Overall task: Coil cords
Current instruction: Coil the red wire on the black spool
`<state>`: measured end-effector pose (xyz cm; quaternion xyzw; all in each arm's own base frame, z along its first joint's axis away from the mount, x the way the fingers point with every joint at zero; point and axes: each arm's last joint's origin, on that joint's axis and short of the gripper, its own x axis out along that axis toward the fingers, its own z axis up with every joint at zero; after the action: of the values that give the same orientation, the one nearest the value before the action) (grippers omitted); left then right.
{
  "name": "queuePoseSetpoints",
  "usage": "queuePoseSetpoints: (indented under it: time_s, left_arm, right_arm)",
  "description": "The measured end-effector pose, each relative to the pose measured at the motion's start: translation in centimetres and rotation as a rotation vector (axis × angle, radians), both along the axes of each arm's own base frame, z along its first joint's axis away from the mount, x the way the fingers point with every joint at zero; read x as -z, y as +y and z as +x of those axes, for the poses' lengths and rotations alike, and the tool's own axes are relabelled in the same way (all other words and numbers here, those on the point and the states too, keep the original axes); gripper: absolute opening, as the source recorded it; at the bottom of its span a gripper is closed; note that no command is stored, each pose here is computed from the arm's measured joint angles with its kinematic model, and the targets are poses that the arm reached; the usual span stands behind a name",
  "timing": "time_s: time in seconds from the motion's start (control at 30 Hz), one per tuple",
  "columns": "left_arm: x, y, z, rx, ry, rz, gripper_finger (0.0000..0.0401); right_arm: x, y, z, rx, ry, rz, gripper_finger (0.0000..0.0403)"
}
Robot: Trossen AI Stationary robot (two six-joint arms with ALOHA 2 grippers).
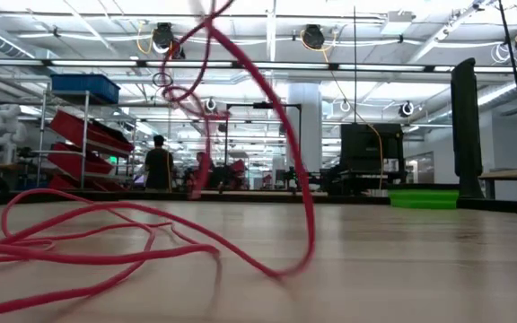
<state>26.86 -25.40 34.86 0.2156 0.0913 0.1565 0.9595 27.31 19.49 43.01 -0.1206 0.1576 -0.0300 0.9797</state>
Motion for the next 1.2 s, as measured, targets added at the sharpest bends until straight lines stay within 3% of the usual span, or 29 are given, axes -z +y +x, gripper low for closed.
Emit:
queuePoseSetpoints:
  time_s: [0.1, 0.17, 0.47, 0.7, 0.93, 1.2]
  left_arm:
    - [0.0, 0.4, 0.8, 0.099, -0.005, -0.126, 0.0119]
    - [0.1, 0.7, 1.2, 0.102, -0.011, -0.176, 0.0119]
    - [0.8, 0.8, 1.6, 0.076, -0.012, -0.227, 0.0178]
    - [2.5, 1.0, 3.5, 0.021, -0.014, -0.217, 0.0221]
    - [4.5, 1.8, 5.7, -0.055, -0.001, -0.187, 0.0224]
    - [4.4, 1.9, 5.6, -0.08, -0.006, -0.158, 0.0224]
  right_arm:
    - [-0.5, -0.4, -0.4, -0.004, -0.012, -0.005, 0.0]
    - [-0.6, -0.5, -0.5, -0.004, -0.014, -0.008, 0.0]
    - [-0.9, -0.8, -0.7, -0.019, -0.012, -0.053, 0.0]
    - [-2.1, -1.8, -1.4, -0.017, -0.047, -0.035, 0.0]
    - [-2.0, -1.7, -1.4, -0.038, -0.037, -0.043, 0.0]
    - [-1.7, -1.8, -1.5, -0.038, -0.009, -0.057, 0.0]
